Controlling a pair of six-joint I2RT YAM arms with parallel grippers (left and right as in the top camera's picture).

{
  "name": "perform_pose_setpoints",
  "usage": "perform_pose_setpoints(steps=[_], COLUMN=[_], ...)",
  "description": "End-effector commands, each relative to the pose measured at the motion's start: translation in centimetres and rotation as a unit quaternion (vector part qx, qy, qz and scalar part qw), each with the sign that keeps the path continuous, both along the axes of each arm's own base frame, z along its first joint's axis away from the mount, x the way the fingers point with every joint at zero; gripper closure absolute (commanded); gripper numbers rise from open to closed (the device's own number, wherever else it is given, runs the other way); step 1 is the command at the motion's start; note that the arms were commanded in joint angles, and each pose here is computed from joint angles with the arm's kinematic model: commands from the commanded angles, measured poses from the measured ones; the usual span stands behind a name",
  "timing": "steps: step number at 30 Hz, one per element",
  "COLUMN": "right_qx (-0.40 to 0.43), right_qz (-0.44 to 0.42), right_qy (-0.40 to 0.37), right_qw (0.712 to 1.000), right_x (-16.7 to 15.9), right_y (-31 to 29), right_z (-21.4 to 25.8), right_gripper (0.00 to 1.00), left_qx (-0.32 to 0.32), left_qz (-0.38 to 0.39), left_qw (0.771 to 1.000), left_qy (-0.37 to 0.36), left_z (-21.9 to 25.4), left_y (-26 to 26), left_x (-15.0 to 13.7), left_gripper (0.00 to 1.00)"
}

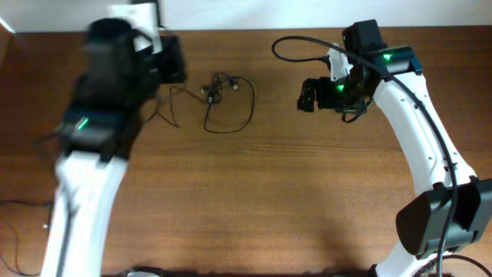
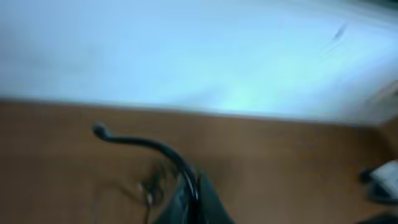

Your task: Untangle cables

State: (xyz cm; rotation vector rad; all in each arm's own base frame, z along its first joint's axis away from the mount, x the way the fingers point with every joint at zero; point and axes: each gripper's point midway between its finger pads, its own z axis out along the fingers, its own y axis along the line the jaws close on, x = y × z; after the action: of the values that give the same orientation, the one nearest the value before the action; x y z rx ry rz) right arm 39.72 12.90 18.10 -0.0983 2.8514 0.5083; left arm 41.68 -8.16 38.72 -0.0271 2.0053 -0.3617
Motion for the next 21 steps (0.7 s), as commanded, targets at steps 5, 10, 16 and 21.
perform_pose_setpoints(steps=[5,10,16,21], right_qx=[-0.003,0.028,0.239,0.240], right_qz=[0.001,0.011,0.047,0.087], right_qy=[-0.001,0.011,-0.050,-0.072], right_qw=[1.000,0.999,0.969,0.964], right_x=[0.1,-0.5,2.0,1.6], right_y=[-0.1,0.9,9.4,12.9], right_z=[-0.1,0.2,6.0,6.0], right_gripper=[0.01,0.01,0.00,0.00], left_qx=[0.023,-0.008,-0.143,-0.160], left_qz=[0.056,0.068,0.038,0.047], left_qw=[0.976,0.935,0.889,0.935], left_qy=[-0.209,-0.347,-0.434,-0.313], left_z=[13.8,21.1,26.7,19.7], left_y=[5.8,6.1,5.3,4.6], left_x=[-14.2,-18.4,-16.8,-5.3], left_gripper=[1.00,1.00,1.00,1.00])
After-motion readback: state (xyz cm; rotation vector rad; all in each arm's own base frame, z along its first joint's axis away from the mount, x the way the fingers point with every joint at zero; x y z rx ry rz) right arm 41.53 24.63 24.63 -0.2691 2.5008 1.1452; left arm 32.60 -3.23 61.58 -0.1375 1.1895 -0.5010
